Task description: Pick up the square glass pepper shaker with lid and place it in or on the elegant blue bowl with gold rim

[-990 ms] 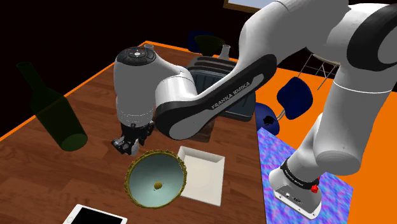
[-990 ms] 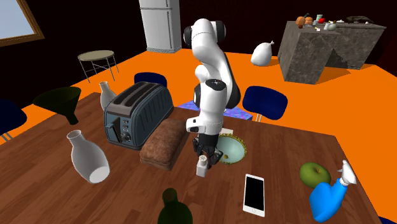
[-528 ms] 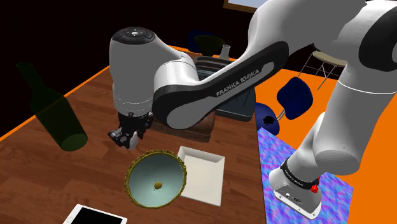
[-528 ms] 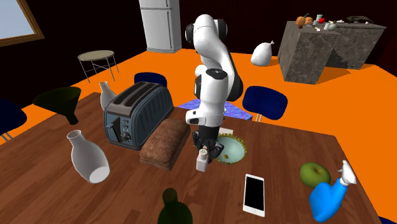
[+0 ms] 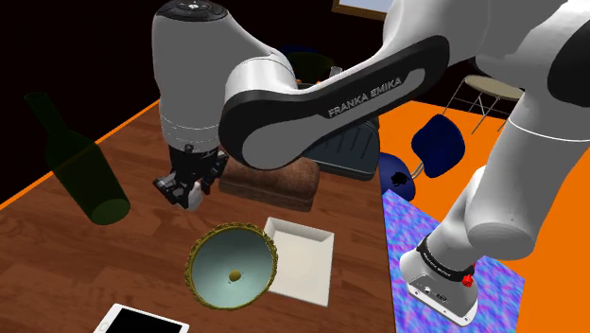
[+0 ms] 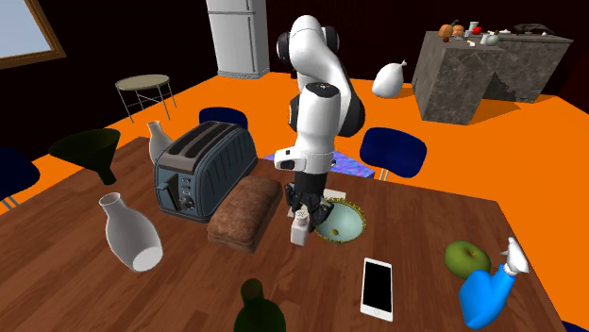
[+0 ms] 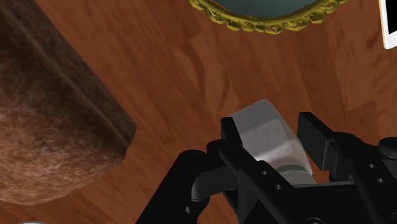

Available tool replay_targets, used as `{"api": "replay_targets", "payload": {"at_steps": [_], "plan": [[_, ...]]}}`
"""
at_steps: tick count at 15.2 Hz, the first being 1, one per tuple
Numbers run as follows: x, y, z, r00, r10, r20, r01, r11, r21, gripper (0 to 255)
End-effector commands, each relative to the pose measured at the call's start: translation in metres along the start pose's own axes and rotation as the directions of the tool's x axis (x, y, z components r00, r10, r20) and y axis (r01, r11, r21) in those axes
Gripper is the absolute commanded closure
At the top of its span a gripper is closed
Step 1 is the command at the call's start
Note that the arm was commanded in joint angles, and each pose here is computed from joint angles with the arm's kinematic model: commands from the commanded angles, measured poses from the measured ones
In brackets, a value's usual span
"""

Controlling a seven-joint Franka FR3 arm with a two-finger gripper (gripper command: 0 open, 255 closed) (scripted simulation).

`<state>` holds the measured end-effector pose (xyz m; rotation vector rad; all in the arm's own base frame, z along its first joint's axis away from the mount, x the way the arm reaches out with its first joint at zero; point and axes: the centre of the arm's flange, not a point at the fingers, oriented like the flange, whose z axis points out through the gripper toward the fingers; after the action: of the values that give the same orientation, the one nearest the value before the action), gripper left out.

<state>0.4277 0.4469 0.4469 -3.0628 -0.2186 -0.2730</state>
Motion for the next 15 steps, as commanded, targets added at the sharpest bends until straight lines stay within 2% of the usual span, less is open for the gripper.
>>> {"api": "replay_targets", "payload": {"at_steps": [1, 9, 15], "plan": [[0.001, 0.000, -0.011, 1.000, 0.000, 0.001, 0.000, 1.000, 0.000, 255], [0.008, -0.002, -0.050, 1.000, 0.000, 0.001, 0.000, 1.000, 0.000, 255], [-0.069, -0.012, -0.066, 1.000, 0.000, 0.001, 0.000, 1.000, 0.000, 255]]}}
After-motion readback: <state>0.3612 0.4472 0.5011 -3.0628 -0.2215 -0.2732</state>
